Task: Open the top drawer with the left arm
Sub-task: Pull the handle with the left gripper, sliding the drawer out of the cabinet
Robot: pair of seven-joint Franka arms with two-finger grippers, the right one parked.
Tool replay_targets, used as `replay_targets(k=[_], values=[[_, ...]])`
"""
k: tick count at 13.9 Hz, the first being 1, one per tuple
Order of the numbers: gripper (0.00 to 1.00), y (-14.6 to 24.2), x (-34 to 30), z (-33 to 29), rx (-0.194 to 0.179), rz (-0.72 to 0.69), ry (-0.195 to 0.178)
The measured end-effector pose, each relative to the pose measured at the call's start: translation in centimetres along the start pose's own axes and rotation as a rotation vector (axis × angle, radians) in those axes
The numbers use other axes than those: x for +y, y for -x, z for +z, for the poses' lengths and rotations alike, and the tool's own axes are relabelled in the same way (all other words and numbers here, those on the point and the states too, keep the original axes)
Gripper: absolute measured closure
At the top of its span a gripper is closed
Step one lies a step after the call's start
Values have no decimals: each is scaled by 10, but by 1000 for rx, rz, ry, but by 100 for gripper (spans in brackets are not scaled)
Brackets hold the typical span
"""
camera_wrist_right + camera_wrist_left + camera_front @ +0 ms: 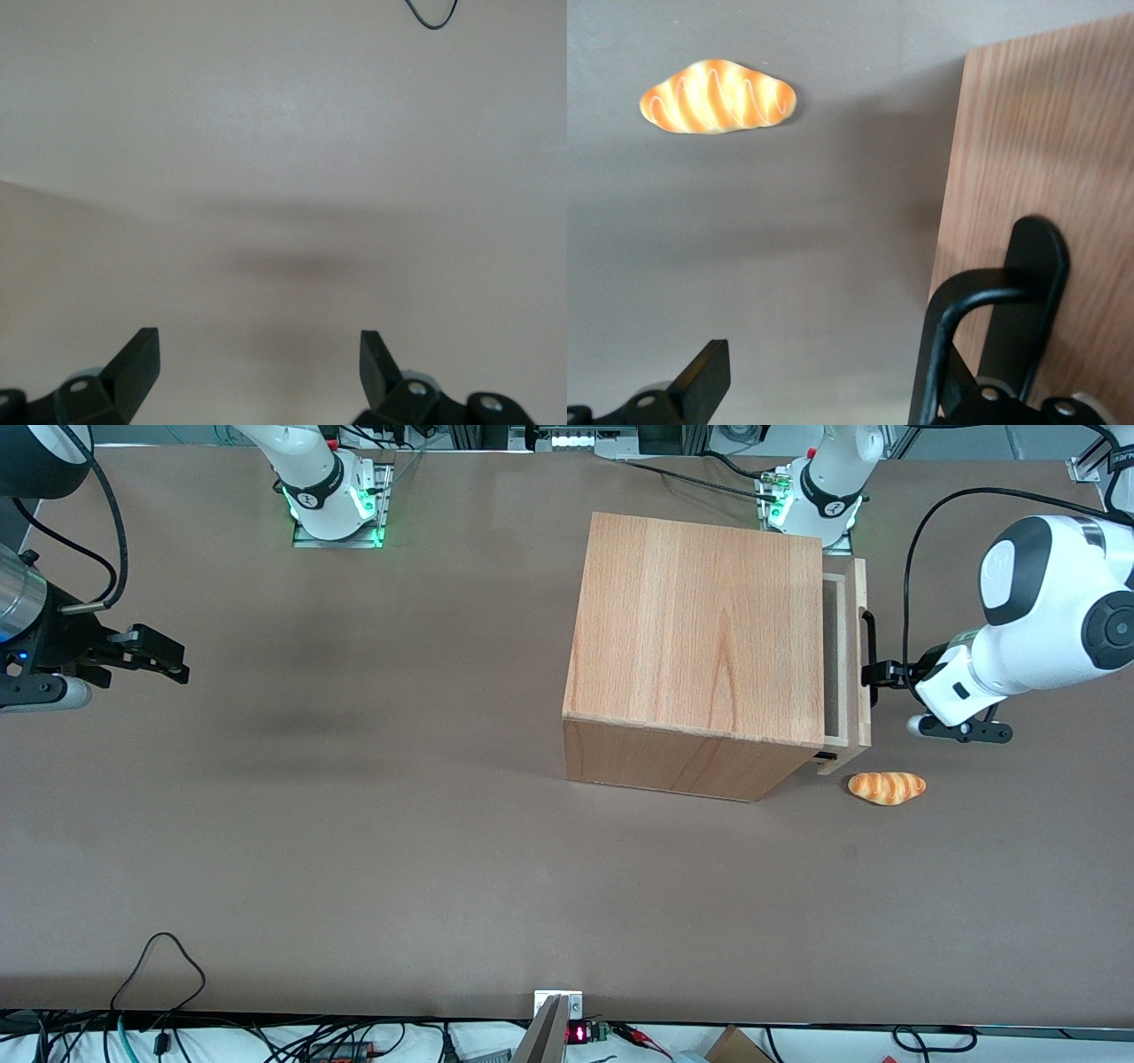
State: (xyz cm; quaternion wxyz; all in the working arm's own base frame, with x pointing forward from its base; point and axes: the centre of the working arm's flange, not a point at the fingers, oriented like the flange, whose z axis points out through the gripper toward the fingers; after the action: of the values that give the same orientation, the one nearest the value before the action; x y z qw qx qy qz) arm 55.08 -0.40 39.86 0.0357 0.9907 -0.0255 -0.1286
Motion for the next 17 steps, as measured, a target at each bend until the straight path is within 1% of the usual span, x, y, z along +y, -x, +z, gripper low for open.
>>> replay_targets(k=[8, 9, 12, 17], values=[[0, -1, -31, -3, 16, -12, 11], [0, -1, -36, -3, 18, -16, 9], [0, 0, -49, -5, 26, -14, -14], [0, 1, -70, -7, 43, -22, -11]])
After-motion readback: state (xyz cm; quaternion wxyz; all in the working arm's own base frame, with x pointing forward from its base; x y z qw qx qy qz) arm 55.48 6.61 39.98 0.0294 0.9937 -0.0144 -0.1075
